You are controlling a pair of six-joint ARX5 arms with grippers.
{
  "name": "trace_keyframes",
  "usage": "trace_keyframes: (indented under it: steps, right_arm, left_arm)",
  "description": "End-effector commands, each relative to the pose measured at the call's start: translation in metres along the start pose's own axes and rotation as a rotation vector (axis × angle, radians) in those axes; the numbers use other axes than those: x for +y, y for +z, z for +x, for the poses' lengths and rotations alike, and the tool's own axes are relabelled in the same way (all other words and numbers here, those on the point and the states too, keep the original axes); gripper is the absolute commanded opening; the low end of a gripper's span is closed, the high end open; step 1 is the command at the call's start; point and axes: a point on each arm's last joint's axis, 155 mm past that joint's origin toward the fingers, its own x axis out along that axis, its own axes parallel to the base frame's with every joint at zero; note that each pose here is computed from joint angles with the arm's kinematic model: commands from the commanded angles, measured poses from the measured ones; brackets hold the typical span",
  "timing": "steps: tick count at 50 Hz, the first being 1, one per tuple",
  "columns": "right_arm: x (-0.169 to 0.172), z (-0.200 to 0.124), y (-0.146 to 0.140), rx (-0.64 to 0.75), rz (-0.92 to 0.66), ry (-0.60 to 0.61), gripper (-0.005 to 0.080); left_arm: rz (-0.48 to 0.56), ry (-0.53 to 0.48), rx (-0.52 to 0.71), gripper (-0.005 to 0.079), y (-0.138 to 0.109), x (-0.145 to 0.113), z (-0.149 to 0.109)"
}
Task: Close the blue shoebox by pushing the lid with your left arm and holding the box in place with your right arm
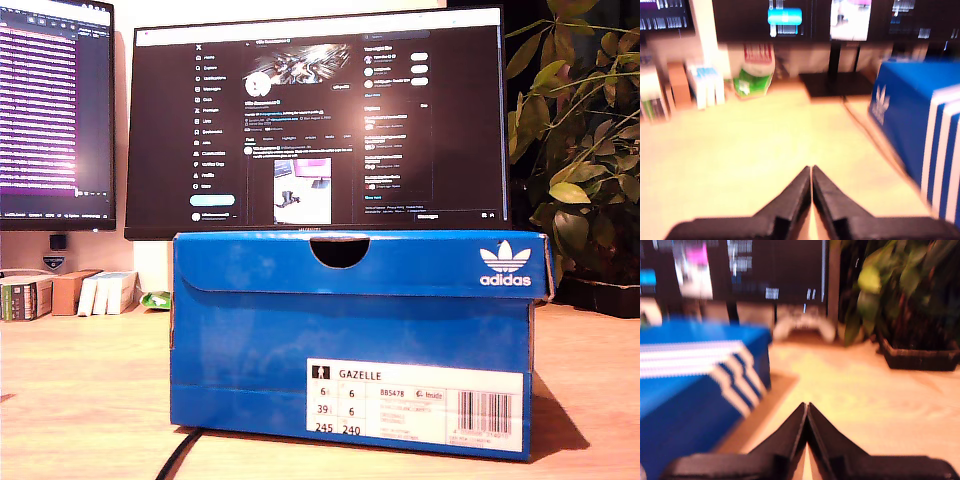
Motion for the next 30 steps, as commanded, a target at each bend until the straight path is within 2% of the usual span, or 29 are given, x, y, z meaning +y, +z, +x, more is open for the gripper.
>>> trace_keyframes:
  steps: [1,14,30]
  right_arm:
    - [-0.001,0.001,-0.009,0.018,-0.004,-0.007,-0.0012]
    - [-0.002,0.001,-0.009,0.017,0.029,-0.009,-0.0012]
    - [-0.002,0.001,-0.008,0.013,0.029,-0.01,-0.0012]
  left_arm:
    - [0.024,0.002,0.026,-0.0019,-0.014,0.001,0.001]
    - [-0.021,0.008,0.114,-0.0019,-0.037,0.002,-0.001]
    - [-0.021,0.009,0.117,-0.0019,-0.038,0.003,-0.001]
